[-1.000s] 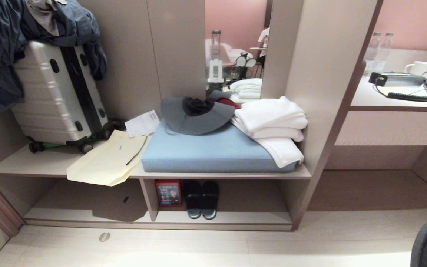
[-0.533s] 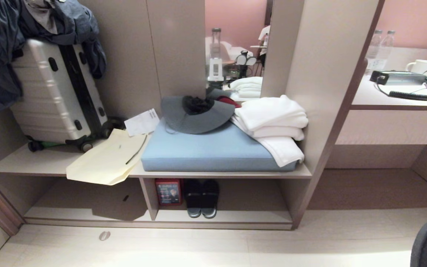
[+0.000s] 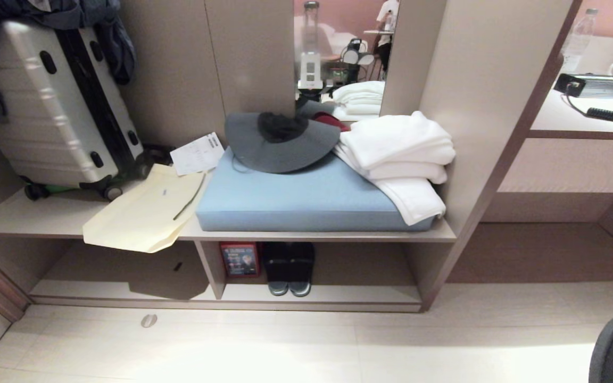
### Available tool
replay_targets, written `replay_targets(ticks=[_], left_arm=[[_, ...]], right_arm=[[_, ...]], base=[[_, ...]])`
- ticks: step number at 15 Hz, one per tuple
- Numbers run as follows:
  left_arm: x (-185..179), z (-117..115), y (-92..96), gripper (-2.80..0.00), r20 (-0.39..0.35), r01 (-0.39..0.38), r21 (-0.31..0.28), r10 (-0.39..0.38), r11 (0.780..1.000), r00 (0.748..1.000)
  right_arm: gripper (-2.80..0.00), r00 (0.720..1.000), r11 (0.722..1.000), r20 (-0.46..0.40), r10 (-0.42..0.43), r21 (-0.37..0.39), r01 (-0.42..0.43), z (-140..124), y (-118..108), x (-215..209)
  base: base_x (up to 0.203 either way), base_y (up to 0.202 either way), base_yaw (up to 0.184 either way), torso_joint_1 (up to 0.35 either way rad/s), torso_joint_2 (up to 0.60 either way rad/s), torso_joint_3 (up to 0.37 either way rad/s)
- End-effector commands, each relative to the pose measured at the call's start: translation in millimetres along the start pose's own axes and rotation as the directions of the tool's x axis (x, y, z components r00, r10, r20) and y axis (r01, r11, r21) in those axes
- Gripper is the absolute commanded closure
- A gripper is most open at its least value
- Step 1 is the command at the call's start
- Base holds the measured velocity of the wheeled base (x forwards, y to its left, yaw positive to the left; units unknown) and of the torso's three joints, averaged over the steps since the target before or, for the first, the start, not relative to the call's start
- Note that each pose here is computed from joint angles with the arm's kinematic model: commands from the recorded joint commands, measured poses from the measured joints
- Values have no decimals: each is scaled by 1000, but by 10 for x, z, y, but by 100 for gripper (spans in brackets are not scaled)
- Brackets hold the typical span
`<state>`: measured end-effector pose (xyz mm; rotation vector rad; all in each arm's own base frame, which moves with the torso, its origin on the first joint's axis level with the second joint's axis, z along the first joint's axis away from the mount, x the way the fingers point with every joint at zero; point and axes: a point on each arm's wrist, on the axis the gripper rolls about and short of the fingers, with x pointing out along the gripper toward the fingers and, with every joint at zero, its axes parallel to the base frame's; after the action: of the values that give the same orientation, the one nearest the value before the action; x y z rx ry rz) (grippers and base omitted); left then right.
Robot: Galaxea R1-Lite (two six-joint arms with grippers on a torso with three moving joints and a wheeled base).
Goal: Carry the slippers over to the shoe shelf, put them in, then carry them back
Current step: Place the slippers into the shoe cabinet
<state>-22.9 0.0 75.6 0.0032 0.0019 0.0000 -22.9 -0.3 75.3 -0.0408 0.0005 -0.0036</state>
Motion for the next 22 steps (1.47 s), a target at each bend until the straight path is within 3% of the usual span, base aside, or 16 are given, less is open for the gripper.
replay_targets(ticks=[1,22], left_arm=[[0,-1,0,0,-1,0,1,0,1000,1000],[-1,-2,0,0,-4,0,0,0,1000,1000]], right_arm=[[0,1000,1000,-1,1,-1,-1,0,0,1],[0,1000,1000,-1,2,-1,-2,1,0,1]], base=[[0,0,0,2,3,-200],[0,0,0,3,2,-198]])
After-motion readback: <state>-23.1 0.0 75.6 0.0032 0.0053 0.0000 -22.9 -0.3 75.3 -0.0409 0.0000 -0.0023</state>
